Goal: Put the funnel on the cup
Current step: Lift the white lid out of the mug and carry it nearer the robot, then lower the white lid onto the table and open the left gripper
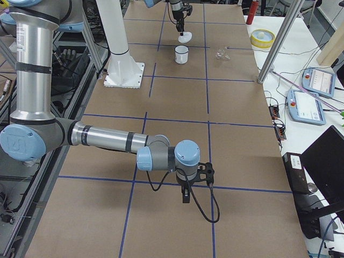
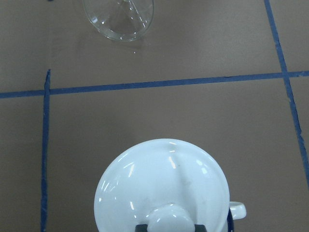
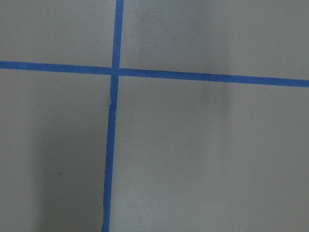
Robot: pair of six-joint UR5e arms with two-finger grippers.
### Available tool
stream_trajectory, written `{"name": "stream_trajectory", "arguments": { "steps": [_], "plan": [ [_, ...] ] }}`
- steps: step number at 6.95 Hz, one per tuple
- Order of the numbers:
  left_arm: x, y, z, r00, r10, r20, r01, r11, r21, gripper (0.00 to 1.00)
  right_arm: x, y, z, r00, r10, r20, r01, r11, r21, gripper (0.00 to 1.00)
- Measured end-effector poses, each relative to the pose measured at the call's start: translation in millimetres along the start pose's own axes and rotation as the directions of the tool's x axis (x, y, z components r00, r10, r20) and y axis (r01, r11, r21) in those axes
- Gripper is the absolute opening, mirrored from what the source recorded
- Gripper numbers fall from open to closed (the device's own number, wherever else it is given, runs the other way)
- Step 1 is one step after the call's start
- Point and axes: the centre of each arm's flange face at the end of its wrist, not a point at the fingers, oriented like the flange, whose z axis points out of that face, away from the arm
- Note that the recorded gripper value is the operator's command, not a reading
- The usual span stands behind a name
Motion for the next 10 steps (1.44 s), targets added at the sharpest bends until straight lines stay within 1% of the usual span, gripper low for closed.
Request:
{"name": "stream_trajectory", "arguments": {
  "steps": [1,3,5,7,9,10],
  "plan": [
    [-23,18,4,0.999,0.044,0.008,-0.044,0.999,-0.024,0.0,0,0,0,1.0,0.0,0.0,0.0,1.0,0.0,1.0],
    [-55,47,35,0.998,0.062,-0.004,-0.062,0.997,-0.045,0.0,0,0,0,1.0,0.0,0.0,0.0,1.0,0.0,1.0],
    [-55,67,79,0.998,0.059,-0.035,-0.061,0.996,-0.064,0.0,0,0,0,1.0,0.0,0.0,0.0,1.0,0.0,1.0],
    [-47,83,103,0.995,0.069,-0.065,-0.074,0.994,-0.081,0.0,0,0,0,1.0,0.0,0.0,0.0,1.0,0.0,1.0],
    [-46,88,112,0.995,0.08,-0.066,-0.086,0.992,-0.095,0.29,0,0,0,1.0,0.0,0.0,0.0,1.0,0.0,1.0],
    [-47,89,117,0.995,0.081,-0.06,-0.087,0.991,-0.101,0.33,0,0,0,1.0,0.0,0.0,0.0,1.0,0.0,1.0]
  ]
}}
